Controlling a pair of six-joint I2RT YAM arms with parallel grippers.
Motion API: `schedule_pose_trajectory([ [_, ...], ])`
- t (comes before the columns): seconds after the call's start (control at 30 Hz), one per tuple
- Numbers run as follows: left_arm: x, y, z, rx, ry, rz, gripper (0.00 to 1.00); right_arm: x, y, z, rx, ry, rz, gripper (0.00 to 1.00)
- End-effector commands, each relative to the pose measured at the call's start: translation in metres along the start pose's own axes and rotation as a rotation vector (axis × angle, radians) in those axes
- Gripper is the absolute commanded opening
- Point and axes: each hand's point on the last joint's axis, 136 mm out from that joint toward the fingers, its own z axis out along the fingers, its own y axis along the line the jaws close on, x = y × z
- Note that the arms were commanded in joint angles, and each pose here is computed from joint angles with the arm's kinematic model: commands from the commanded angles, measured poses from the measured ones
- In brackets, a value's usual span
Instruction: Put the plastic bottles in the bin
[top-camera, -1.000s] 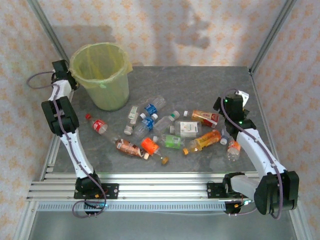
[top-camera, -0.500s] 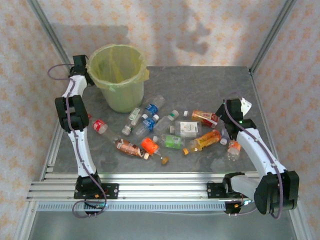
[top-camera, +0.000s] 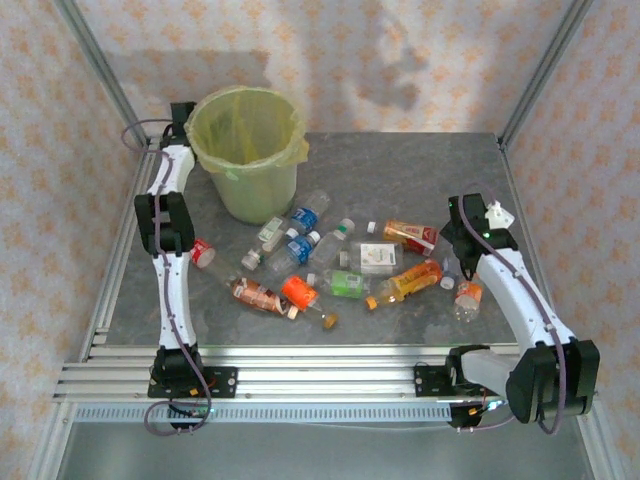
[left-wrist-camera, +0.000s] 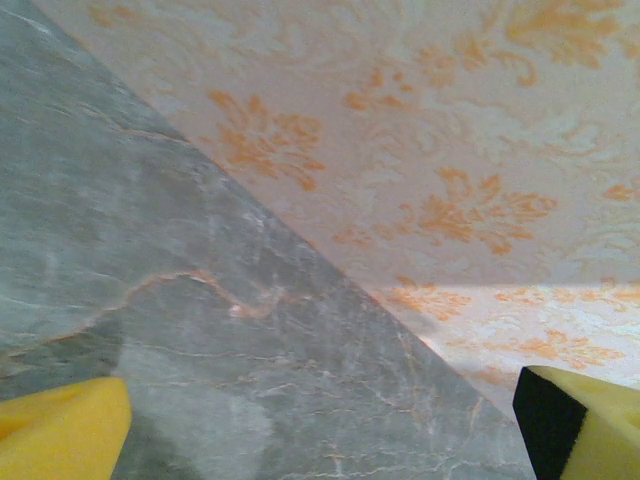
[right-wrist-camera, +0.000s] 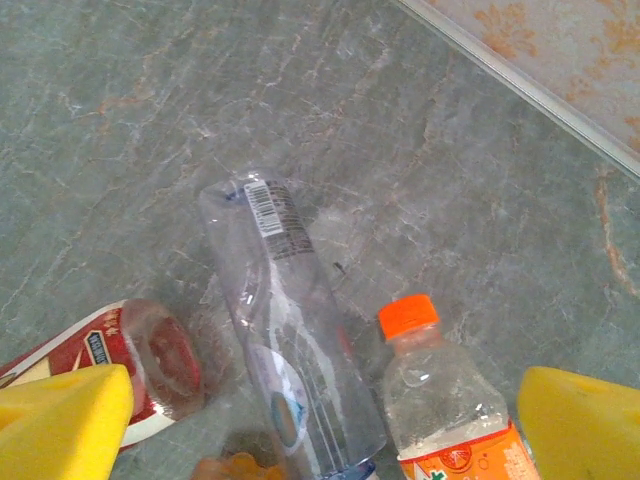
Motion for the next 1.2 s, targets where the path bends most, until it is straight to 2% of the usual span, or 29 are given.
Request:
schedule_pose_trajectory([
  [0.0,0.006,-0.014,0.004,0.016,0.002,-0.04,1.0,0.007,-0.01,0.004,0.029,0.045,0.021,0.99],
  [0.23,0.024,-0.024,0.02,0.046,0.024,-0.06,1.0,0.02,-0.018,0.019,0.038,0.12,0.045,0.99],
  [0.5,0.04,-0.028,0.033,0.059,0.046,-0.078,1.0,0.034,-0.006,0.041,-0.02,0.2,0.063,1.0],
  [0.77,0.044,-0.029,0.036,0.061,0.053,-0.083,1.0,0.039,0.008,0.065,-0.043,0.263,0.046,0.89],
  [0.83,0.039,-0.027,0.035,0.052,0.041,-0.083,1.0,0.04,0.012,0.073,-0.056,0.288,0.056,0.86],
  [1.17,-0.011,-0.016,-0.002,-0.006,-0.042,-0.095,1.0,0.042,0.024,0.096,-0.056,0.338,0.043,0.86],
])
